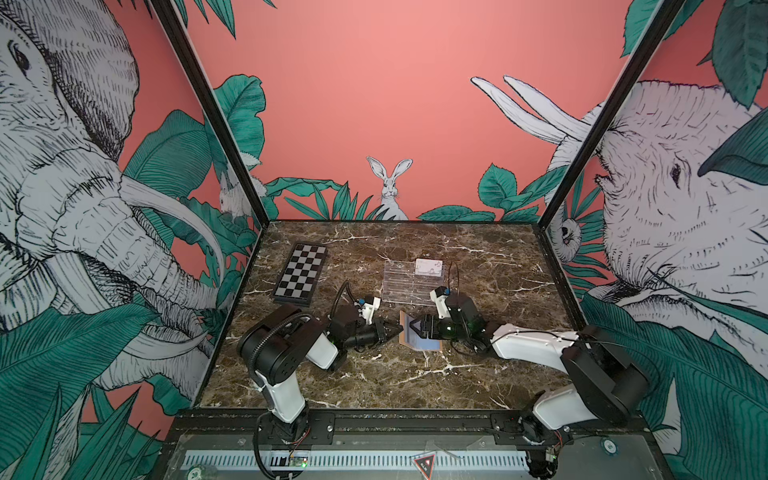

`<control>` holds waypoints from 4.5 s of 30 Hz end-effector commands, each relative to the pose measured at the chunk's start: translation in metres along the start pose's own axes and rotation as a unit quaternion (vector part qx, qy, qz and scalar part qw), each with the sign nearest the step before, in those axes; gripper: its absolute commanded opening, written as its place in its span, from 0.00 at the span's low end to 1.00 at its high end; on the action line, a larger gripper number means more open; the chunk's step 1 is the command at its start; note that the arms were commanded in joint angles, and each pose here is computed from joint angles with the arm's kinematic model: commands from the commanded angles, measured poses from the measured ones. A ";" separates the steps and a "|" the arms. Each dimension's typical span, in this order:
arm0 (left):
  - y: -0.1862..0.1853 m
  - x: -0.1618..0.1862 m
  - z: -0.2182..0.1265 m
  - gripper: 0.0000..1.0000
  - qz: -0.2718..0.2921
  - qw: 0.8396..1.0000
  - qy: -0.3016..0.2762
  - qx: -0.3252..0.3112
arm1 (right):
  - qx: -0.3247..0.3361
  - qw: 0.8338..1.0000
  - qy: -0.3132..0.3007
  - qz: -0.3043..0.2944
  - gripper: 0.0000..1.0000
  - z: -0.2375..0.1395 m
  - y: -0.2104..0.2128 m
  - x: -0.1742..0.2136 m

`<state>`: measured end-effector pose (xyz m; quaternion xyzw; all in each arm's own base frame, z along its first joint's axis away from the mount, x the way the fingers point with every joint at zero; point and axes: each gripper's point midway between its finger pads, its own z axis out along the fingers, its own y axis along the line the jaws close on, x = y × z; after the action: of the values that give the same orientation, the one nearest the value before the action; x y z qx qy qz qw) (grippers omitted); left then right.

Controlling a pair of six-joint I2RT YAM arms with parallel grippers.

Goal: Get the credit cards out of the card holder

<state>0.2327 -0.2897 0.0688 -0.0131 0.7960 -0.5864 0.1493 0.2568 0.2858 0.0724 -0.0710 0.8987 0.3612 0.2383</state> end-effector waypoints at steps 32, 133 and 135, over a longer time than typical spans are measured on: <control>-0.005 0.003 -0.001 0.00 0.016 1.000 0.002 0.007 | 0.074 0.995 0.066 -0.010 0.78 0.036 -0.005 0.000; 0.006 0.008 -0.001 0.00 0.027 1.000 0.006 -0.013 | 0.113 0.992 0.025 -0.041 0.44 0.021 -0.004 -0.011; 0.006 0.008 -0.001 0.00 0.026 1.000 0.006 -0.014 | 0.113 0.993 0.025 -0.040 0.42 0.021 -0.004 -0.012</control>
<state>0.2264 -0.2877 0.0561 -0.0009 0.8125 -0.5636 0.1489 0.2722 0.2971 0.0548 -0.0954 0.9405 0.2359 0.2253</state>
